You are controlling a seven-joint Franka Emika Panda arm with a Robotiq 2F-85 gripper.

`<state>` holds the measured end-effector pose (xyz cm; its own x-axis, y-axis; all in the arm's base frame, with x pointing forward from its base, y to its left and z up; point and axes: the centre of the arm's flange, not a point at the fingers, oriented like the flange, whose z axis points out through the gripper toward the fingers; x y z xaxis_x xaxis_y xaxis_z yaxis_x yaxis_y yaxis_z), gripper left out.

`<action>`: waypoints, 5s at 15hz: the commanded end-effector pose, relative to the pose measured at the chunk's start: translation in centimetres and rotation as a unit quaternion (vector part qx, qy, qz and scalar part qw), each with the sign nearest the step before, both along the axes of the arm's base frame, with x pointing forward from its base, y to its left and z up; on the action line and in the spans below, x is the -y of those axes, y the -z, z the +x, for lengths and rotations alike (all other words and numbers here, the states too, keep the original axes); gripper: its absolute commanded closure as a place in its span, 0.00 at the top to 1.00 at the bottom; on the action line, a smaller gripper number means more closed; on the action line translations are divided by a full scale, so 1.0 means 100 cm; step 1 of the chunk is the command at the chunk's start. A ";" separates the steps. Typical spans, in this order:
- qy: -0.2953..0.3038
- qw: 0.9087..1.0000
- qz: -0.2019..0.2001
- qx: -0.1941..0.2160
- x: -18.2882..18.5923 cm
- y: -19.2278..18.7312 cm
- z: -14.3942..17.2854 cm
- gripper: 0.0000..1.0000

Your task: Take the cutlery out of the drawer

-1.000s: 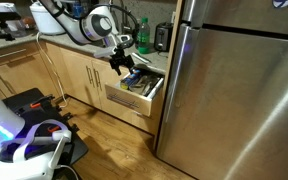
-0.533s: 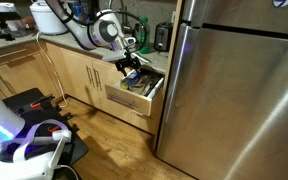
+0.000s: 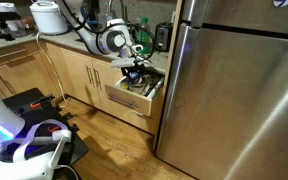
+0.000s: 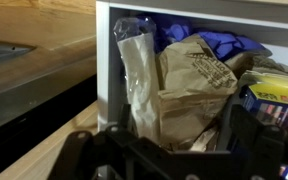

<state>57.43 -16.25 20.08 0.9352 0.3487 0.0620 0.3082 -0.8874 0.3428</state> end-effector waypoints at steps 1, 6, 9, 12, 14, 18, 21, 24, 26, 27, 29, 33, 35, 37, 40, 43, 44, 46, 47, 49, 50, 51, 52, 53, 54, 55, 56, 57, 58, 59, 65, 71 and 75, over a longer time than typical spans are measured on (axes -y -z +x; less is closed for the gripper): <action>0.004 1.000 0.025 0.005 0.026 0.005 0.016 1.00; 0.016 0.998 0.052 0.007 0.045 0.012 0.025 1.00; 0.019 0.998 0.060 0.010 0.050 0.015 0.030 1.00; 0.021 0.998 0.065 0.013 0.053 0.018 0.034 1.00; 0.021 0.997 0.067 0.015 0.053 0.019 0.037 1.00; 0.018 0.997 0.070 0.014 0.052 0.024 0.041 1.00; 0.016 0.997 0.073 0.012 0.051 0.031 0.043 1.00; 0.016 0.997 0.081 0.008 0.051 0.041 0.043 1.00; 0.016 0.996 0.087 0.005 0.054 0.047 0.043 1.00; 0.015 0.996 0.089 0.005 0.056 0.049 0.043 1.00; 0.020 0.995 0.094 0.003 0.062 0.052 0.042 1.00; 0.028 0.995 0.096 0.010 0.074 0.052 0.040 0.74; 0.032 0.995 0.093 0.014 0.078 0.050 0.038 0.58; 0.034 0.995 0.091 0.018 0.082 0.046 0.038 0.42; 0.036 0.995 0.087 0.023 0.084 0.041 0.039 0.20; 0.035 0.996 0.082 0.028 0.083 0.035 0.040 0.00; 0.034 0.996 0.080 0.030 0.083 0.033 0.040 0.00; 0.034 0.996 0.078 0.035 0.082 0.026 0.040 0.03; 0.034 0.996 0.075 0.038 0.082 0.022 0.039 0.03; 0.035 0.996 0.071 0.042 0.083 0.009 0.034 0.03; 0.034 0.996 0.071 0.044 0.084 0.000 0.030 0.03; 0.033 0.996 0.071 0.052 0.086 -0.010 0.024 0.03; 0.037 0.996 0.066 0.056 0.088 -0.018 0.021 0.03; 0.037 0.995 0.062 0.063 0.089 -0.027 0.018 0.03; 0.039 0.995 0.056 0.070 0.091 -0.037 0.014 0.03; 0.040 0.995 0.052 0.075 0.092 -0.045 0.011 0.03; 0.041 0.995 0.048 0.081 0.093 -0.053 0.008 0.03; 0.041 0.994 0.045 0.086 0.094 -0.060 0.005 0.03; 0.039 0.994 0.041 0.091 0.094 -0.067 0.003 0.03; 0.034 0.994 0.035 0.096 0.093 -0.073 0.001 0.03; -0.015 0.991 -0.018 0.131 0.078 -0.103 -0.008 0.03; -0.105 0.978 -0.075 0.162 0.042 -0.119 -0.012 0.03; -0.154 0.967 -0.095 0.178 0.023 -0.131 -0.010 0.03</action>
<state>57.97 -20.85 32.07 0.7589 0.5962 0.2618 0.3652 -0.7226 0.5869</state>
